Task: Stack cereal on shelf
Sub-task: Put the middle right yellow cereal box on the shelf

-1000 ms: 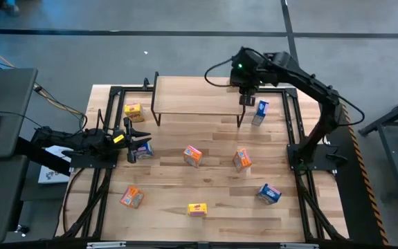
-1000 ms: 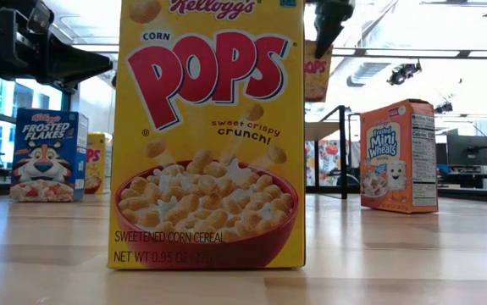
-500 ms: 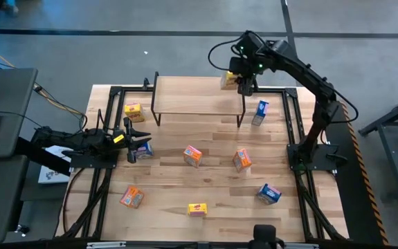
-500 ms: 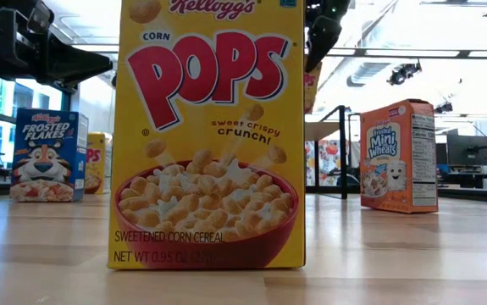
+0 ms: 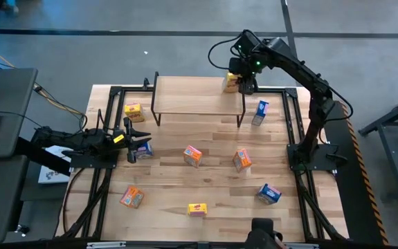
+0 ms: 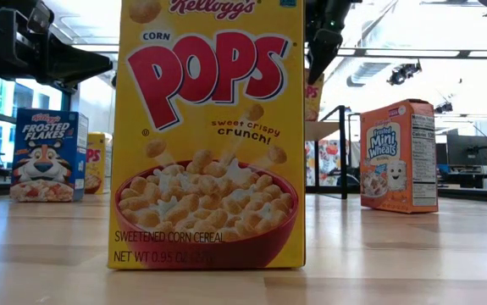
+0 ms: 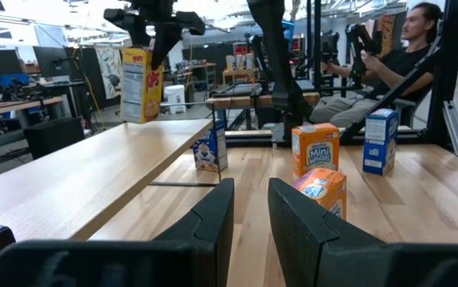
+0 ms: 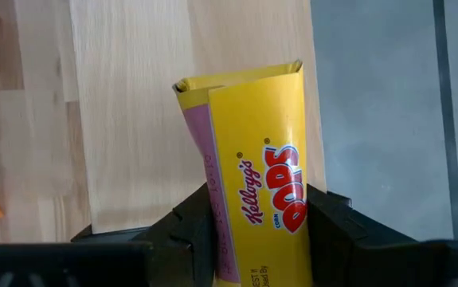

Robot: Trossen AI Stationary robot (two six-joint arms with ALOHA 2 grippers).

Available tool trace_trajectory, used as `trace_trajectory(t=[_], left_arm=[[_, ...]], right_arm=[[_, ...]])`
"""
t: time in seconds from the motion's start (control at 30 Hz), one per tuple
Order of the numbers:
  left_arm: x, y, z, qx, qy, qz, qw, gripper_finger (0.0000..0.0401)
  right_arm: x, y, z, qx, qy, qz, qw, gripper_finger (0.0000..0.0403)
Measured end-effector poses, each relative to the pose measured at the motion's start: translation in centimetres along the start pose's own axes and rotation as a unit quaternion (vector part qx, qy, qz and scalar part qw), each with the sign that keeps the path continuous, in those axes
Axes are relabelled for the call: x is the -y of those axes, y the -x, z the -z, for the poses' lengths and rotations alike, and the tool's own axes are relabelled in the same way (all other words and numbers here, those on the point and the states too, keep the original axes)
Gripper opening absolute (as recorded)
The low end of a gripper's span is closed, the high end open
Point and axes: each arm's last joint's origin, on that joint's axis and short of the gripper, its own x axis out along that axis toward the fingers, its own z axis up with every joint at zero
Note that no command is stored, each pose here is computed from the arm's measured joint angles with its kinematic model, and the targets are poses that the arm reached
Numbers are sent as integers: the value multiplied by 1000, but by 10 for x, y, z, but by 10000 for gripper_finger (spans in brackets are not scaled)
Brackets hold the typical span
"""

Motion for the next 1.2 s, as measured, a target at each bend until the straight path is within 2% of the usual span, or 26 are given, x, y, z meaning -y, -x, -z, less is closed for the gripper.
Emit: trace_trajectory(t=[0.87, 1.2], left_arm=[[0, 0, 0, 0, 0, 0, 1000, 72], [0, 0, 0, 0, 0, 0, 1000, 72]], right_arm=[[1, -6, 1, -7, -2, 4, 1000, 134], [3, -6, -1, 1, -12, 18, 1000, 191]])
